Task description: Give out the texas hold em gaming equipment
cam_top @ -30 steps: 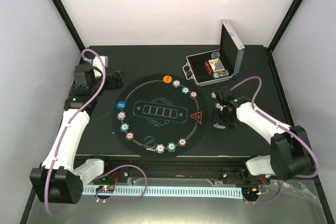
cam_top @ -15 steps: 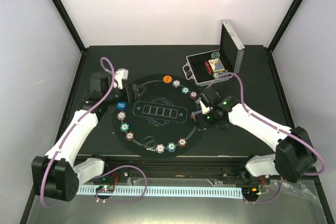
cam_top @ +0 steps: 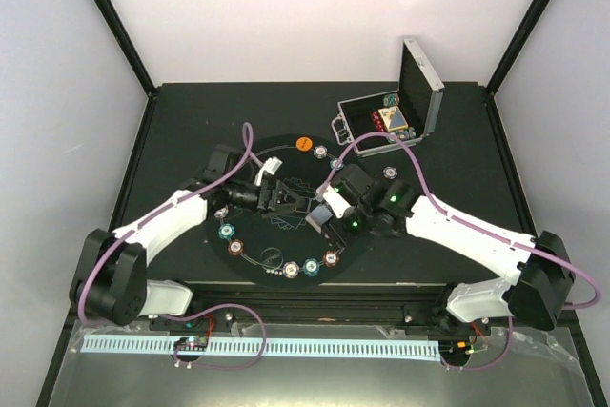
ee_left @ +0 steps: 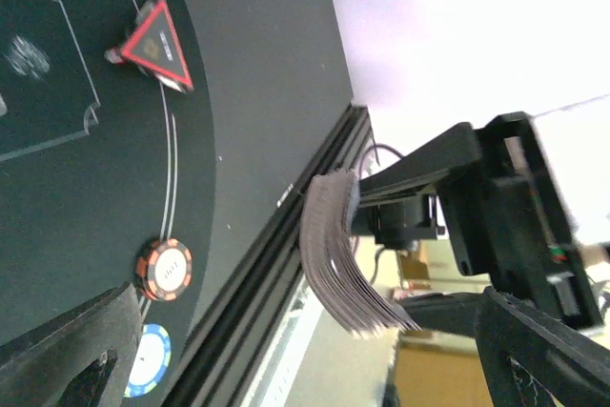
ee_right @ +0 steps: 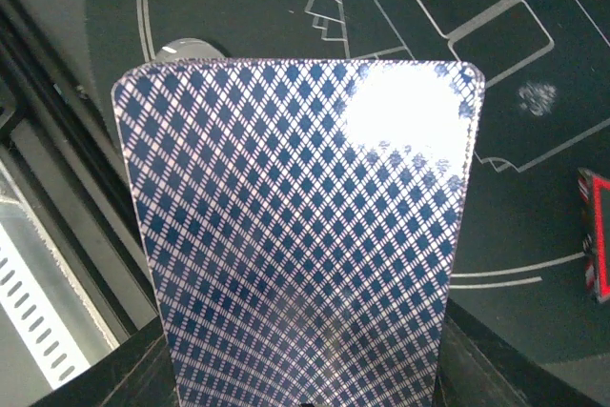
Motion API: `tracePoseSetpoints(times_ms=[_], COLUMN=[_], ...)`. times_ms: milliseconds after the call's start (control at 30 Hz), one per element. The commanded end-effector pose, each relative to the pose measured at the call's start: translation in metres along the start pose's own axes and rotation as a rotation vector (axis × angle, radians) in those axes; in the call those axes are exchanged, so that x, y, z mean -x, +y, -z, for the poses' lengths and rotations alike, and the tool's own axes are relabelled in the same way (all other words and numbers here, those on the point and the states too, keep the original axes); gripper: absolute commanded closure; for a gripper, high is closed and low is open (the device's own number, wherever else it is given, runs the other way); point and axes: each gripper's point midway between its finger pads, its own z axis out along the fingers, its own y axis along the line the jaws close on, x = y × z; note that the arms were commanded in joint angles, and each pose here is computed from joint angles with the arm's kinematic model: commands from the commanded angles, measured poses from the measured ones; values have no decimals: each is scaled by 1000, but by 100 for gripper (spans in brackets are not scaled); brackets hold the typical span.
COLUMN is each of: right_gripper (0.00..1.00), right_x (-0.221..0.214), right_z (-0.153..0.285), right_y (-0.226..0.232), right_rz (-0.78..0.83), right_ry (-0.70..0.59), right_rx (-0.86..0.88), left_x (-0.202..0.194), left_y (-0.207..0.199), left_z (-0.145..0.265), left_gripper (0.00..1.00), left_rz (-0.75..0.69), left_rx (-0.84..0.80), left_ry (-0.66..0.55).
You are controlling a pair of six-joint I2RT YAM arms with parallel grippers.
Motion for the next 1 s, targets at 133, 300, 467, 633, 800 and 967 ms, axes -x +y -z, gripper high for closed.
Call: tracePoseSetpoints(times_ms=[133,300,467,633,800,967], right_gripper=[44,44,45,44,45,44], right_x=[7,6,8,7,7,6], right_z=[-1,-3,-4,-4,-3,-4], right_y=[20,25,28,28,30,32], right_rz=[152,185,197,200,203,206], right_ry=[15,28,31,31,33,38], right_rx=[0,2,-1,-1,5,5], left_x=[-14,-27,-35,-38,-39,-36], left_y=[-10,-12,-8,-5,6,13], left_z=[-23,-36,-43,-43,-46,-47], left_gripper=[2,2,7,15,27,33], left_rz=[-15,-33,-44,-64,-49,-49], left_rx=[-117,-145,-134,-114,-70,-27], left_ry=[176,256,296,302,305,290])
